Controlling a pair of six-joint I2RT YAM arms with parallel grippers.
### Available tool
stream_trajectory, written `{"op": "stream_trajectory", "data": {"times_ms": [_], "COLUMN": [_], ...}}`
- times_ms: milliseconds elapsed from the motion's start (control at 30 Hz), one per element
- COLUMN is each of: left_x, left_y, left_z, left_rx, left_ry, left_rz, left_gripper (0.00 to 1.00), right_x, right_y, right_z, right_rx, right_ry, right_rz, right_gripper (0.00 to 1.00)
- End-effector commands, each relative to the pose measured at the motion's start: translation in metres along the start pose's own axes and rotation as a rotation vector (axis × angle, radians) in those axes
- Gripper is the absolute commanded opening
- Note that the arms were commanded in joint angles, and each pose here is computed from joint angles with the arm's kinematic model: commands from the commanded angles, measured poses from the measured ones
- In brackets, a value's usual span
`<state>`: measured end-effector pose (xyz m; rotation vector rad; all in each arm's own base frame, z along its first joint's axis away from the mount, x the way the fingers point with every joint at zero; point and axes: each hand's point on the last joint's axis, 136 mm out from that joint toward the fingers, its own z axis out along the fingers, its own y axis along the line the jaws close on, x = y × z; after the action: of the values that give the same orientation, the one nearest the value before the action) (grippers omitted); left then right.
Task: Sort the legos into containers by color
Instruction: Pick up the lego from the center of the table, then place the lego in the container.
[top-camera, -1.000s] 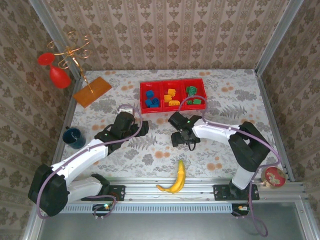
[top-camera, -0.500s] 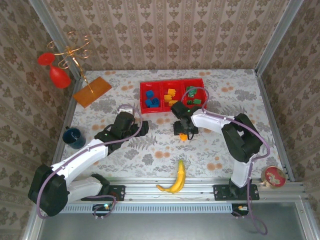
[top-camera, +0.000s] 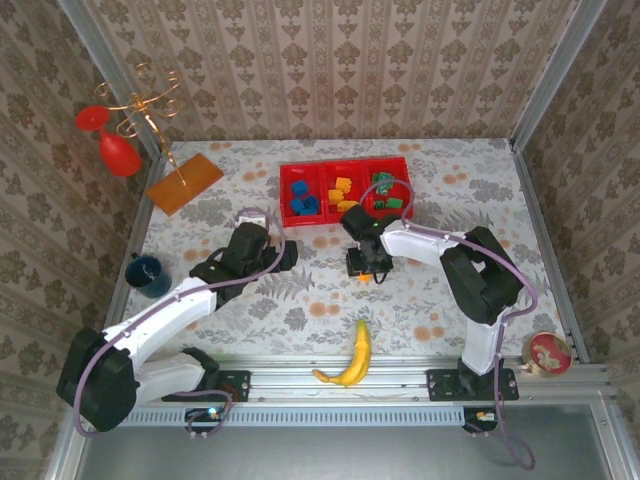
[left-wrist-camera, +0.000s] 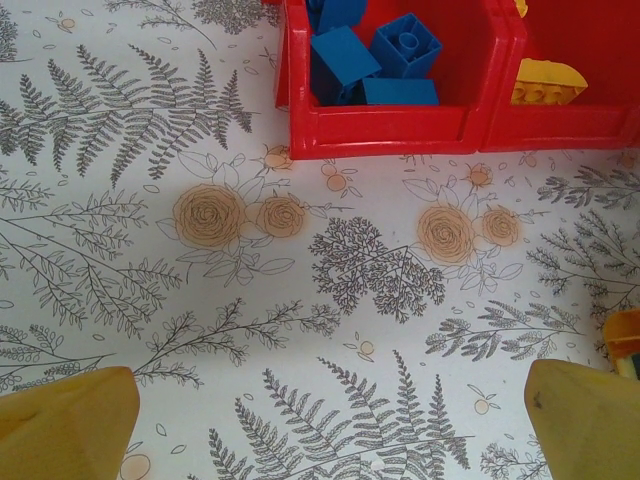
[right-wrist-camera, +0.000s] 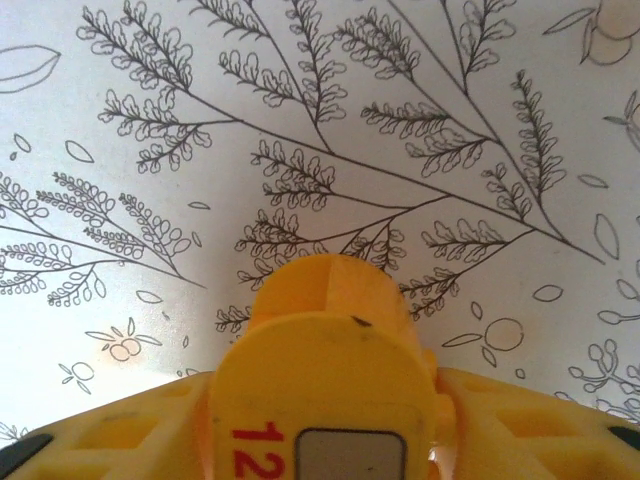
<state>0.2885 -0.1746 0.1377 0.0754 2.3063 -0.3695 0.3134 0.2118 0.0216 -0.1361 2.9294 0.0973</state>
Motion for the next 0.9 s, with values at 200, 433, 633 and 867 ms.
{"op": "stream_trajectory", "data": {"times_ms": [200,433,633,867], "left_x": [-0.013,-0.014,-0.016,-0.017], "left_y": [-0.006,-0.004,-0.004,-0.004], "left_z": [-0.003,-0.004,-0.004,-0.005], "left_rx": [0.005,-0.003,-0.006,-0.005], "left_ry": [-0.027,-0.032,-0.039,-0.042], "left_rz": [-0.007,-0.005,-0.003,-0.001], "left_gripper": [1.00,1.00,1.00,1.00], "right_x": [0.008,-0.009,-0.053,-0.126], "right_y": [-0.002,-0.002,0.004,0.005], "right_z": [0.010,-0.016,-0.059,-0.097], "right_rx": [0.042,0.045,0.042,0.079], "right_ry": [0.064,-0.015,-0.177,-0.348], "right_rz": [0.003,0.020,0.021,0.003], "right_gripper": [0.40,0.30,0.24,0.23]}}
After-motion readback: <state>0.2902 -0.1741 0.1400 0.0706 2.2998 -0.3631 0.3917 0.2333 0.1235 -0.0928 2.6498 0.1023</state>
